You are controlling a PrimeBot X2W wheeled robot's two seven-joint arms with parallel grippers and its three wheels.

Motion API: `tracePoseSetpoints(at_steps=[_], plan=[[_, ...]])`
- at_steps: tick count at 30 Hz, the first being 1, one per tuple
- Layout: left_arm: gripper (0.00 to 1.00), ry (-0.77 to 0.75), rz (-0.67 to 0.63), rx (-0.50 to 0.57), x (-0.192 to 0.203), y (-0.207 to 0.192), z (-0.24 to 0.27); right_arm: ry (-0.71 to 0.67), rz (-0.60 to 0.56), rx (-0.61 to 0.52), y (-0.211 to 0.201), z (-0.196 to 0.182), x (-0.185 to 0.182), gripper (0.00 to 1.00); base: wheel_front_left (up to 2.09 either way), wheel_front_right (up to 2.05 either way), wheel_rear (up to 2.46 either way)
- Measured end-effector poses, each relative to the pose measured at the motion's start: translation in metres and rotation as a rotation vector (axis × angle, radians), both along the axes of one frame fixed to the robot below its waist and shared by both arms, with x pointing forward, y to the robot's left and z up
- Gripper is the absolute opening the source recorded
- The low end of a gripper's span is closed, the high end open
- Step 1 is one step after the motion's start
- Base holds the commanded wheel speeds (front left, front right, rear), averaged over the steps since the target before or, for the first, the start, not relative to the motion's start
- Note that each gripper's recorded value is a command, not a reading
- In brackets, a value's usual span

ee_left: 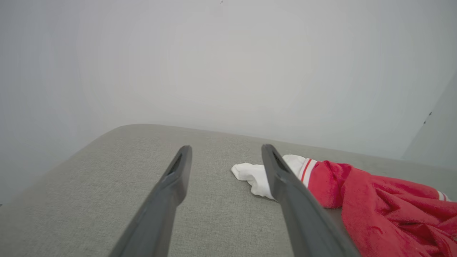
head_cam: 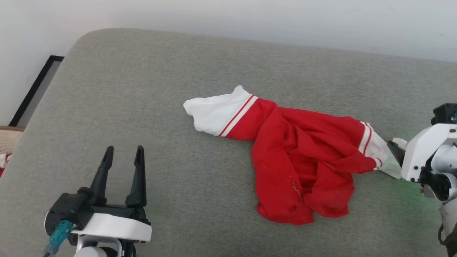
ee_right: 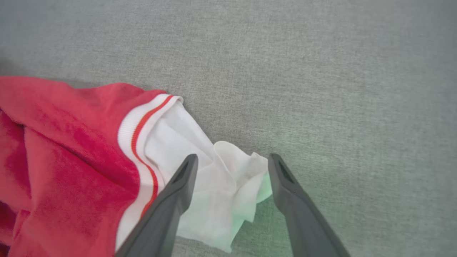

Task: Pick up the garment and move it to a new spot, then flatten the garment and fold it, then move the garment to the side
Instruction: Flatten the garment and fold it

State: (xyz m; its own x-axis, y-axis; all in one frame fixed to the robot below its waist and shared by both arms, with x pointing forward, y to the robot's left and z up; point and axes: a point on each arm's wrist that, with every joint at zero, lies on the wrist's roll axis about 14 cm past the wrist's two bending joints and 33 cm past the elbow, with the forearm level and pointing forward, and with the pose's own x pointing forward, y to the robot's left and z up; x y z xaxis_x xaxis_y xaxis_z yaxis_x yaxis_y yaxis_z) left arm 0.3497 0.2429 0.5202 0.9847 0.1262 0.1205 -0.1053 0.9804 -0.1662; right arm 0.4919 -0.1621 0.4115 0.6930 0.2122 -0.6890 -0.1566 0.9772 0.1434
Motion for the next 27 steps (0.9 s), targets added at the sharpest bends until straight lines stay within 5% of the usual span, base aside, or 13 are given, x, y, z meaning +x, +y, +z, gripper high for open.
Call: tracePoseSetpoints(at_steps=[17,27], plan=[[1.00,0.127,-0.409,0.061,0.044,-0.080,-0.009,-0.390,-0.066,0.079,-0.015,0.094,-0.018,1.00,0.00,0.00,0.00],[1.00,0.385,-0.670,0.094,0.067,-0.144,-0.041,-0.730,-0.161,0.084,-0.032,0.149,-0.045,1.00,0.00,0.00,0.00]])
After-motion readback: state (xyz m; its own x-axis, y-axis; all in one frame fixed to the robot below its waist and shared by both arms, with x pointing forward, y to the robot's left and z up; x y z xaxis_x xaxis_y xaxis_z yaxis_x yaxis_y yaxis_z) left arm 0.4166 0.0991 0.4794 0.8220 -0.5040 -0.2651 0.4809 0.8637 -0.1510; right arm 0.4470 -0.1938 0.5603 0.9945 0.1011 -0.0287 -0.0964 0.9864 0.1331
